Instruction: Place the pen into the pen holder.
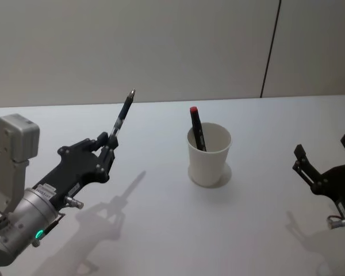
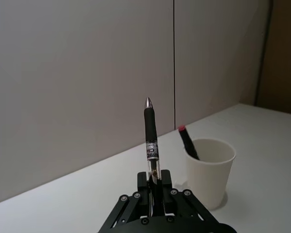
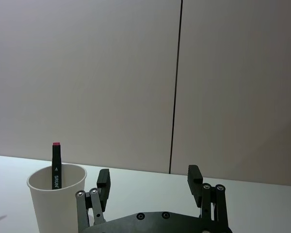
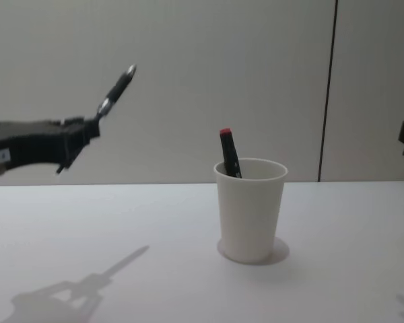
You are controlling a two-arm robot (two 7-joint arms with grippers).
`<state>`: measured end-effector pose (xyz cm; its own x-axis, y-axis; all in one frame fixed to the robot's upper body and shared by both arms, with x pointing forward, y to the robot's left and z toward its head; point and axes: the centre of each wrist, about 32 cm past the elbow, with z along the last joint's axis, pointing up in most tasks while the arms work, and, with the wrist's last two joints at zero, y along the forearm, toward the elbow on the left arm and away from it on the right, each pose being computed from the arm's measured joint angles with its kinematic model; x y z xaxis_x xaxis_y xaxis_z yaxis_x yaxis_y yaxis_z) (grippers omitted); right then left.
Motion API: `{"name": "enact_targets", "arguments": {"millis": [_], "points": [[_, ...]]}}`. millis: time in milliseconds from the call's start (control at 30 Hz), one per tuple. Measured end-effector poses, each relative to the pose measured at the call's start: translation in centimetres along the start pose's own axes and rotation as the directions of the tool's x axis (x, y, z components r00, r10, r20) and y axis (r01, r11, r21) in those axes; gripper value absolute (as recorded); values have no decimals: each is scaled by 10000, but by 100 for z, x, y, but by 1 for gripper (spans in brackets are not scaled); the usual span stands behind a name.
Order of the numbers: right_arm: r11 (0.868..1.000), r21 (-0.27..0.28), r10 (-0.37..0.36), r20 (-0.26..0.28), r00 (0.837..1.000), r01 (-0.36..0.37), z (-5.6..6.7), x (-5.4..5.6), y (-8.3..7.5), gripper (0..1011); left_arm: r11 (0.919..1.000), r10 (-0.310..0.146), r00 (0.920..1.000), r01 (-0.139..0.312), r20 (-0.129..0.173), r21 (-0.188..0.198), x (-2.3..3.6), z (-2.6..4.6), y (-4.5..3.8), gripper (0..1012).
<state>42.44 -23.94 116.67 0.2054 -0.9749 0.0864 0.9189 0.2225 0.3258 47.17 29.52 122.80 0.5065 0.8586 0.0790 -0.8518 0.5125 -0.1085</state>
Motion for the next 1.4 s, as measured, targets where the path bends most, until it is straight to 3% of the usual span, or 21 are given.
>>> {"name": "enact_targets", "arguments": {"millis": [167,267,367,500,567,600,700,733,833,1000,1033,1100,1133,1200,1233,1267,1333,1400], "points": [[10000,0,0,0,10000,0,0,0,0,1002,9960,-458,9989,453,-44,-769,-1,-12,-33,172],[10000,0,0,0,10000,0,0,0,0,1001,9872,-916,9958,903,-36,-1314,5,-20,-68,172],[10000,0,-1,0,10000,1,0,0,0,1001,9804,-1187,9929,1171,-8,-1581,9,-25,-91,172],[10000,0,0,0,10000,0,0,0,0,1002,9653,-1714,9852,1694,74,-1986,21,-34,-138,172],[10000,0,0,-1,10000,0,0,0,0,1001,9507,-2150,9765,2134,176,-2252,35,-40,-181,172],[10000,0,0,-1,10000,0,0,0,0,1001,9507,-2150,9765,2134,176,-2252,35,-40,-181,171],[10000,0,0,0,10000,0,0,0,0,1001,9293,-2698,9623,2695,341,-2524,58,-46,-242,172],[10000,1,-1,0,10000,1,0,0,0,1002,9293,-2698,9623,2695,341,-2524,58,-46,-242,172],[10000,0,0,0,10000,0,0,0,0,1001,9043,-3262,9437,3286,554,-2725,81,-46,-312,172],[10000,0,-1,0,10000,1,0,0,0,1001,8713,-3933,9156,4004,842,-2837,119,-54,-403,172],[10000,0,0,0,10000,0,0,0,0,1001,8599,-4146,9051,4235,941,-2848,129,-55,-430,172],[10000,0,-1,0,10000,1,0,0,0,1001,8483,-4351,8942,4463,1051,-2849,143,-57,-469,172],[10000,0,0,0,10000,0,0,0,0,1002,8402,-4495,8862,4621,1120,-2839,150,-56,-487,172],[10000,0,0,0,10000,0,0,0,0,1001,8145,-4920,8598,5100,1365,-2766,178,-57,-562,172],[10000,0,-1,0,10000,1,0,0,0,1002,8145,-4920,8598,5100,1365,-2766,178,-57,-562,172],[10000,0,-1,0,10000,1,0,0,0,1001,7990,-5154,8434,5369,1516,-2708,195,-55,-611,172],[10000,0,-1,0,10000,1,0,0,0,1002,7844,-5352,8283,5601,1656,-2665,208,-48,-664,172],[10000,0,-1,0,10000,1,0,0,0,1002,7643,-5637,8053,5928,1836,-2539,231,-60,-729,172]]}}
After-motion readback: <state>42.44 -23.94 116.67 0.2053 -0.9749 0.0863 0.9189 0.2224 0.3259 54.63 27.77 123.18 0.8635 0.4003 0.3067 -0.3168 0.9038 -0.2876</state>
